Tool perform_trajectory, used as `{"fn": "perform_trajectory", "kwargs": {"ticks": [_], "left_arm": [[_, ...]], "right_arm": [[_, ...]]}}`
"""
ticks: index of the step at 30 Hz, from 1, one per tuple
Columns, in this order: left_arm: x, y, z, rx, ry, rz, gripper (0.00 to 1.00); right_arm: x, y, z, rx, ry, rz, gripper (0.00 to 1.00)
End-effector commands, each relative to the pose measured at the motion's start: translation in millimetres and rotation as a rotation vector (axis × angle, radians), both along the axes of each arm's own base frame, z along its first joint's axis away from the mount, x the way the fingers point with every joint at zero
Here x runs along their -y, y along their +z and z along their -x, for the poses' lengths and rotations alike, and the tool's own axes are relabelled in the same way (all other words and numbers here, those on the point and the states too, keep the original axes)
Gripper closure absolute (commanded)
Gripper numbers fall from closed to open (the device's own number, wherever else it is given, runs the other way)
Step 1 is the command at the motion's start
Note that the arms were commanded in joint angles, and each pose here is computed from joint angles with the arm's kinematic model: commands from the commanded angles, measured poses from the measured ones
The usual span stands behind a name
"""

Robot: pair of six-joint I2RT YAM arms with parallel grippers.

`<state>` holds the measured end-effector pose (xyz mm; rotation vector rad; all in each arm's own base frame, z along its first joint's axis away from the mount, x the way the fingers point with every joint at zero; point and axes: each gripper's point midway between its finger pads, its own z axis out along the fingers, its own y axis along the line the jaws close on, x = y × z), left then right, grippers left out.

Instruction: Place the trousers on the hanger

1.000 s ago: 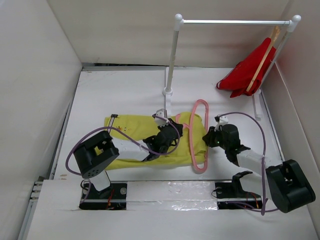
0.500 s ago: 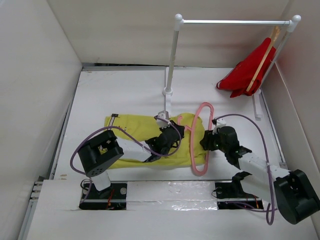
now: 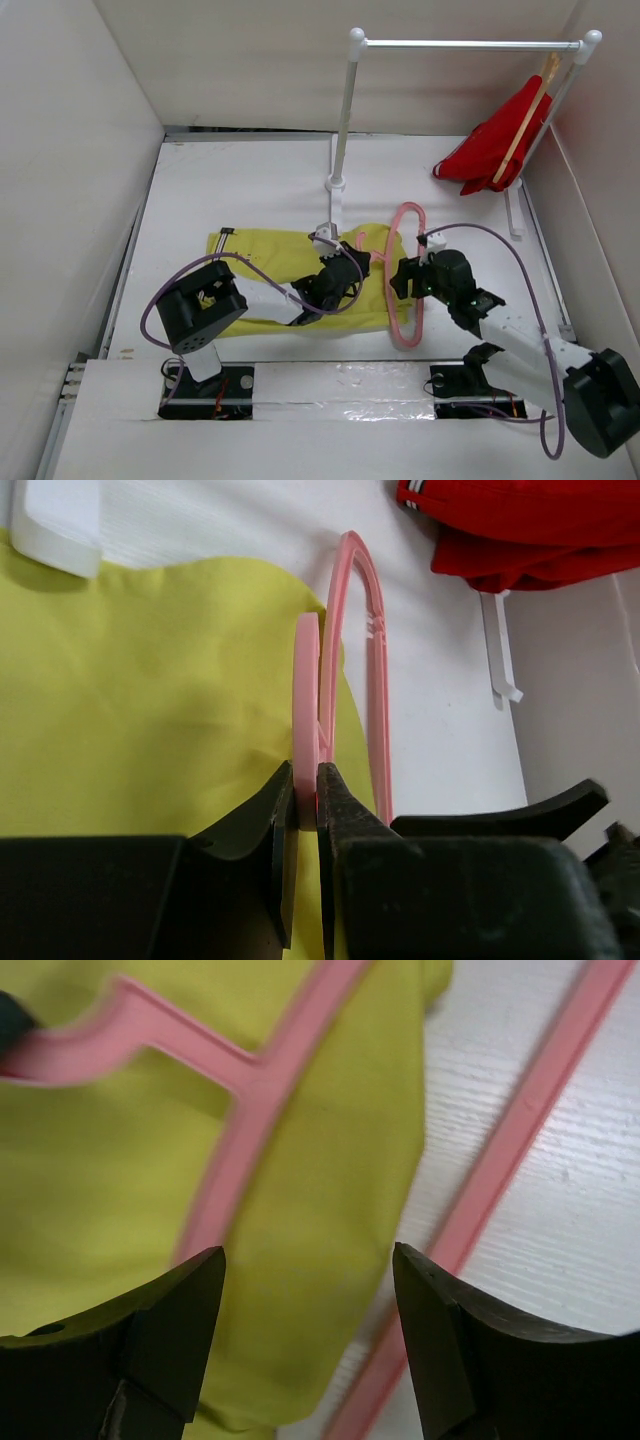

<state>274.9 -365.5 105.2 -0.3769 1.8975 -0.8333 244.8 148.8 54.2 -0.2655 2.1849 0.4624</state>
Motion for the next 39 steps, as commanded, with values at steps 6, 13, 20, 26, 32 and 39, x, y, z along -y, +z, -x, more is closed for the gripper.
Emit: {"fn": "perform_trajectory", "kwargs": {"ticks": [6,13,20,26,32,39], "left_arm": [[16.5,-6.7,23.4,-0.033,-0.111,0.01,1.0],[9.3,-4.7,26.3,-0.029,-0.093,0.004,1.0],[-1.6,-5.1,22.7,-0.029,-0.039,0.003,1.0],[0.0,-1.1,19.7,-0.02,-0.027,0.01,1.0],[-4.4,2.4,19.8,-0.011,-0.02,0.008,1.0],[-29.8,21.0,9.4,0.034,0.043,0.004,1.0]], "right_arm": [[-4.8,52.6,-31.4,0.139,-0.031,0.003,0.28],[-0.2,39.5,-52.9,0.108,-0.055,-0.017,0.48],[6.8,29.6,-40.8,0.119,-0.094,-0.054,0.65],[0.9,8.2,-41.2,0.039,-0.061,-0.038,0.46],[-5.0,-0.4,-41.3,0.008,-0.051,-0.058,0.38],[-17.8,-18.0,-16.1,-0.065,0.015,-0.143,0.34]]}}
